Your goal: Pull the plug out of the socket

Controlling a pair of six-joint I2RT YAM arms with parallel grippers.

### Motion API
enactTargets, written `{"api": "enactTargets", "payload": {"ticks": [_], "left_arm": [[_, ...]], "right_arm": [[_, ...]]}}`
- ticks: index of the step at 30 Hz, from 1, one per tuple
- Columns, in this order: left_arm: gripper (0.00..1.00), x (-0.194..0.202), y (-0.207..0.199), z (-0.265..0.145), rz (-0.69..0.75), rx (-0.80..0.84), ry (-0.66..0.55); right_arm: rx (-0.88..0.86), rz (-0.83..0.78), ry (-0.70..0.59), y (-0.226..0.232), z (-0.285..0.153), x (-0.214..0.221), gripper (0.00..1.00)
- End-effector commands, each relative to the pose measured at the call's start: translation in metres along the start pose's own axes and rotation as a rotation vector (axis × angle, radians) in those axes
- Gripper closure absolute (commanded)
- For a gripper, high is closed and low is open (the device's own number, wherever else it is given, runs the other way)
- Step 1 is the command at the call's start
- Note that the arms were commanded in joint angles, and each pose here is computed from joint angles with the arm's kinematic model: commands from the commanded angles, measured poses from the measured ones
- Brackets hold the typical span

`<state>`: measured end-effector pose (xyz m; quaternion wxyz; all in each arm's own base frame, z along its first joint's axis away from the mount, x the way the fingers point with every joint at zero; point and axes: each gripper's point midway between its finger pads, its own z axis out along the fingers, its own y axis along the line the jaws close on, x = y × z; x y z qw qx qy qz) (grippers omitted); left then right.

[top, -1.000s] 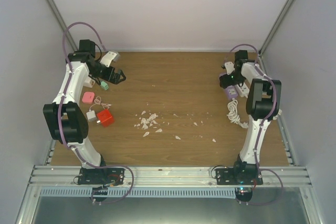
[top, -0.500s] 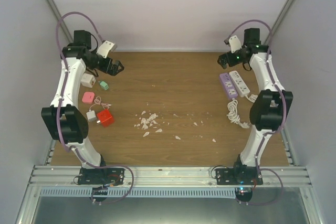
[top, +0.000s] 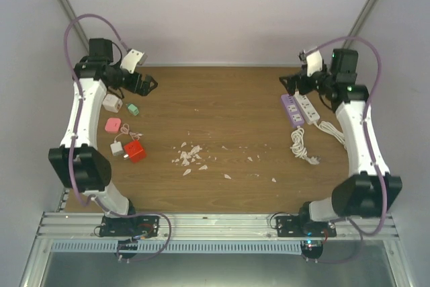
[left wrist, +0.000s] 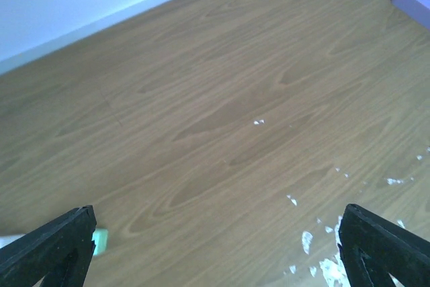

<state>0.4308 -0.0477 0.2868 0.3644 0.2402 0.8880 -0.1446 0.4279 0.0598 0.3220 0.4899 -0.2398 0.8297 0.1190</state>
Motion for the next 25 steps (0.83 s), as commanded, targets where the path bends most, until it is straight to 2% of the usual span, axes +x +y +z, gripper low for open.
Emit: {"api": "enactTargets", "payload": {"ticks": [1, 9, 17, 25], "left_arm": [[0.01, 0.004, -0.018, -0.016, 0.022, -0.005, -0.066], [0.01, 0.057, -0.034, -0.014, 0.009, -0.034, -0.052], [0.01, 0.092, -0.042, -0.013, -0.010, -0.069, -0.035], [0.01, 0.100, -0.047, -0.016, -0.035, -0.076, -0.052]], "right_arm": [[-0.058, 0.027, -0.085, 0.031, -0.024, 0.006, 0.00], [-0.061, 0.059, -0.008, 0.057, -0.038, 0.077, 0.00], [-0.066, 0.112, -0.013, 0.059, -0.049, 0.101, 0.00], [-0.074, 0.132, -0.017, 0.061, -0.055, 0.109, 0.00]]}}
